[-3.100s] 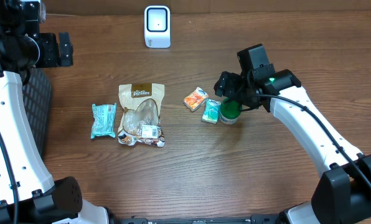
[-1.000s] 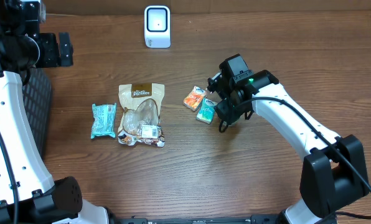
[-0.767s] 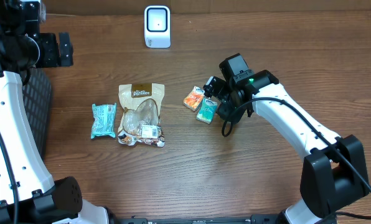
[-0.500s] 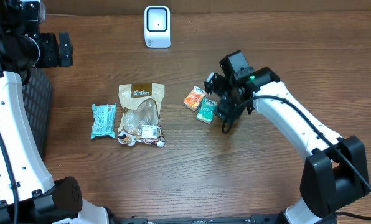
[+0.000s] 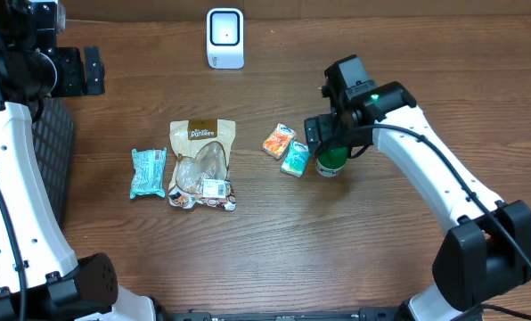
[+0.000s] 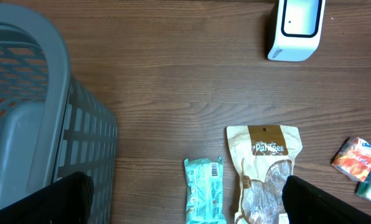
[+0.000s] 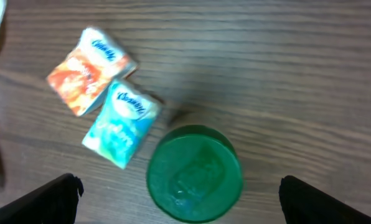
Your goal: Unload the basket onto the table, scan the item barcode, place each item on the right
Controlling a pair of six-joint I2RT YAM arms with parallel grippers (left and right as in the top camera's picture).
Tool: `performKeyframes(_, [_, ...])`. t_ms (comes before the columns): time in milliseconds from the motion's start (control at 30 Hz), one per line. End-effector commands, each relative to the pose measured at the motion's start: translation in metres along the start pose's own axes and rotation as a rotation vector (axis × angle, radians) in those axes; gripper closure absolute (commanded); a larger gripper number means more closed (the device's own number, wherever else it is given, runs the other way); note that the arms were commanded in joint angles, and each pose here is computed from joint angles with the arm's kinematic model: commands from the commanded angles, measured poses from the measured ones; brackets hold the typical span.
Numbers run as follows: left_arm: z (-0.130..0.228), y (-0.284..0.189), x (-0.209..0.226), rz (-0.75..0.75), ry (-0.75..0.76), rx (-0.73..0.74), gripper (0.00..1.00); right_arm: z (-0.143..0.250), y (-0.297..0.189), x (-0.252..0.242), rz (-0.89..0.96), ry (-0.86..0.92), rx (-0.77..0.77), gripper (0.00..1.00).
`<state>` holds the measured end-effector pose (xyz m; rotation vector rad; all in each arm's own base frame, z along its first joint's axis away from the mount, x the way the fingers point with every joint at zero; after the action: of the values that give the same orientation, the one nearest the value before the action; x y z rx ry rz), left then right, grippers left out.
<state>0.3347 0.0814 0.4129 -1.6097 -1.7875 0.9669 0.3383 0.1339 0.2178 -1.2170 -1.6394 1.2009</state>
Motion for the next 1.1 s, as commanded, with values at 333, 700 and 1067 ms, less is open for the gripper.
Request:
performKeyframes(333, [-0.003,-0.007,0.0,-0.007,0.023,-0.025,0.01,-0.002,0.037,-0.011,0.073,0.014,0.085,0.07])
performKeyframes(700, [-0.003,-0.007,0.0,-0.007,0.023,-0.025,0.0,0.005,0.061,-0.032,-0.085,0.113,0.156,0.1])
performKeyframes(1067, [-0.003,-0.007,0.0,-0.007,0.023,-0.025,0.0,0.012,0.062,-0.021,-0.114,0.102,0.2,0.13])
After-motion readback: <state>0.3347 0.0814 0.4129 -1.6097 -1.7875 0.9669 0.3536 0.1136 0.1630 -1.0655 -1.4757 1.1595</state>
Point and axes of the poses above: each gripper's point midway between its finger pads, its own y axis out along the fingers, its own x axis along the line the jaws close on, z = x × y, the point moved 10 cm from there along -y, back along the fingers, and after that the axes turned 6 degrees about -y, right-handed, at the moved point
